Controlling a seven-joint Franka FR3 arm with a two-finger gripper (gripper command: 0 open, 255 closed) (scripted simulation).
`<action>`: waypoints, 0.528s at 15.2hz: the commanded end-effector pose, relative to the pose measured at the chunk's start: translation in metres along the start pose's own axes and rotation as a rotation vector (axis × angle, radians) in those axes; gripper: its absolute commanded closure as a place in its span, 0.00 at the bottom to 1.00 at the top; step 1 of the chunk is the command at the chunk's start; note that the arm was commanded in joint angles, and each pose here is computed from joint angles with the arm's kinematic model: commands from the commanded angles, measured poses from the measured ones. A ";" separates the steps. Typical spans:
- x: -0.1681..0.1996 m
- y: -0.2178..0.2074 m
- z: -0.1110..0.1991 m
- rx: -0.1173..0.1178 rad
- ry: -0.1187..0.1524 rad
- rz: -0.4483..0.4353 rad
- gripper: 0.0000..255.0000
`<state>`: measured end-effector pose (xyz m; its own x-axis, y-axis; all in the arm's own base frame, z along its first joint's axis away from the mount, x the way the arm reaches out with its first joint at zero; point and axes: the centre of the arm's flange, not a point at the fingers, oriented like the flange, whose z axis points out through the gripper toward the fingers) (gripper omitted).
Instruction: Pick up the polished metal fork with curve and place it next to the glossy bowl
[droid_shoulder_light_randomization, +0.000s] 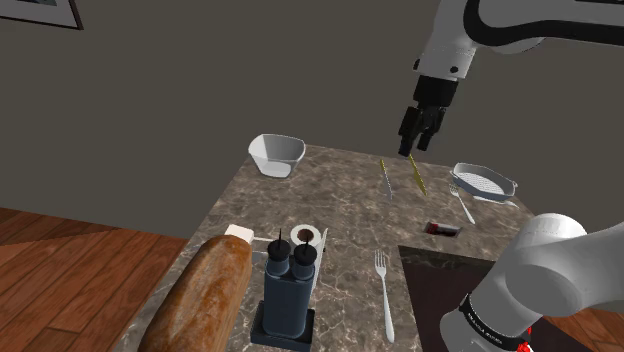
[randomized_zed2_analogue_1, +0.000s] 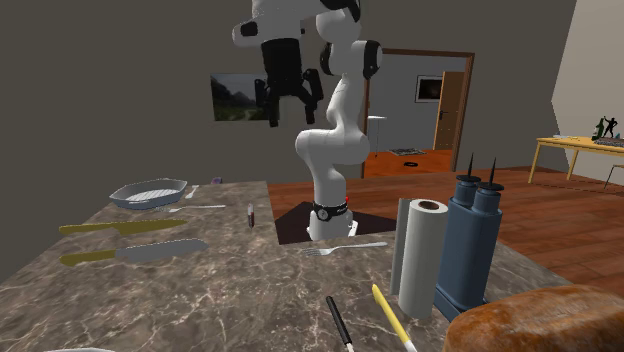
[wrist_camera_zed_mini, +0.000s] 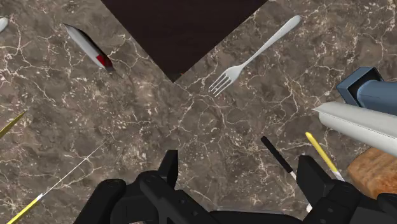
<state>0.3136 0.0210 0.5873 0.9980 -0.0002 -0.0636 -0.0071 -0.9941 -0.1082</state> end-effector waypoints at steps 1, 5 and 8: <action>0.000 0.000 0.000 0.000 0.000 0.000 0.00; -0.002 0.001 0.052 0.016 -0.034 0.153 0.00; -0.004 0.001 0.092 0.029 -0.059 0.267 0.00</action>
<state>0.3057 0.0285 0.5100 0.9665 -0.2155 -0.1392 -0.2313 -0.9667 -0.1094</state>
